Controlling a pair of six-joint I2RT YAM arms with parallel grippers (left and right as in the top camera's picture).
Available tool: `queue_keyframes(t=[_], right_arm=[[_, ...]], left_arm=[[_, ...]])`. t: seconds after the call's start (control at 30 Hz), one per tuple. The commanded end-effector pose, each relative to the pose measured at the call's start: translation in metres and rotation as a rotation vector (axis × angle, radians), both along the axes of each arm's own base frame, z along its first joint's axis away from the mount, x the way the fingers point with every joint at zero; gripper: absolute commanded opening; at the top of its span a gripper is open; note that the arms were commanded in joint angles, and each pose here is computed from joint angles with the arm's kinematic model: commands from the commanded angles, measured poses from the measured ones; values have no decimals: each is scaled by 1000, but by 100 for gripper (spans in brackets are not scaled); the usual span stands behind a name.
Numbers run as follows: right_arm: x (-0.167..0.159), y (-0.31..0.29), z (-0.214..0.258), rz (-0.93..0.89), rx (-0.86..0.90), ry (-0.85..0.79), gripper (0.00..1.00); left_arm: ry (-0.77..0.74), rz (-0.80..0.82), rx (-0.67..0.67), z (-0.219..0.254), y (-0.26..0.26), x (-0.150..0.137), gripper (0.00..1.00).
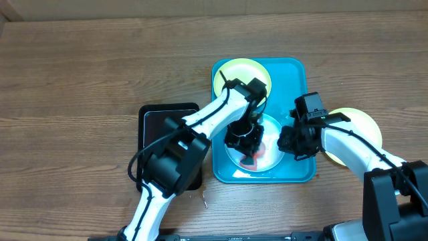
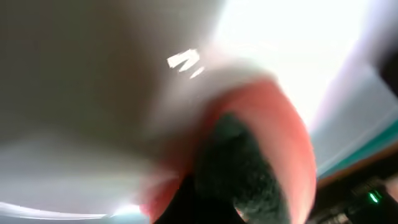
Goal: Clean dirty plates on tray and stack at the side
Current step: 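Scrub the white plate with the sponge while the right gripper holds it, then put the sponge back on the black tray with the left gripper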
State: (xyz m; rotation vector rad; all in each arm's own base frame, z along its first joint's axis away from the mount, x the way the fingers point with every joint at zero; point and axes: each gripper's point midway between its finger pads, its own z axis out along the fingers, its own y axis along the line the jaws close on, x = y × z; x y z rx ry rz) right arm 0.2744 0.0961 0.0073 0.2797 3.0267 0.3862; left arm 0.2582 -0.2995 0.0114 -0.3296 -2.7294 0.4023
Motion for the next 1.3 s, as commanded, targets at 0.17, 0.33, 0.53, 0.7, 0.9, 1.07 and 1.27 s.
queue_keyframes(t=[0.17, 0.33, 0.53, 0.7, 0.9, 1.07, 1.27], right_arm=[[0, -5, -3, -5, -28, -2, 4], [0, -5, -3, -5, -28, -1, 4], [-2, -6, -3, -5, -30, 7, 4], [-1, -6, -3, -5, -29, 5, 4], [2, -5, -3, -5, -26, -9, 4], [2, -5, -3, -5, -26, -9, 4], [2, -5, -3, -5, -26, -9, 4]], left_arm=[[-276, 133, 360, 9, 78, 58, 4], [-333, 178, 252, 54, 66, 59, 4], [-423, 258, 86, 136, 74, 57, 4], [-569, 370, 205, 188, 148, 61, 4], [-568, 467, 534, 187, 242, 51, 4], [-458, 477, 539, 129, 248, 37, 4], [-347, 481, 336, 38, 215, 16, 4]])
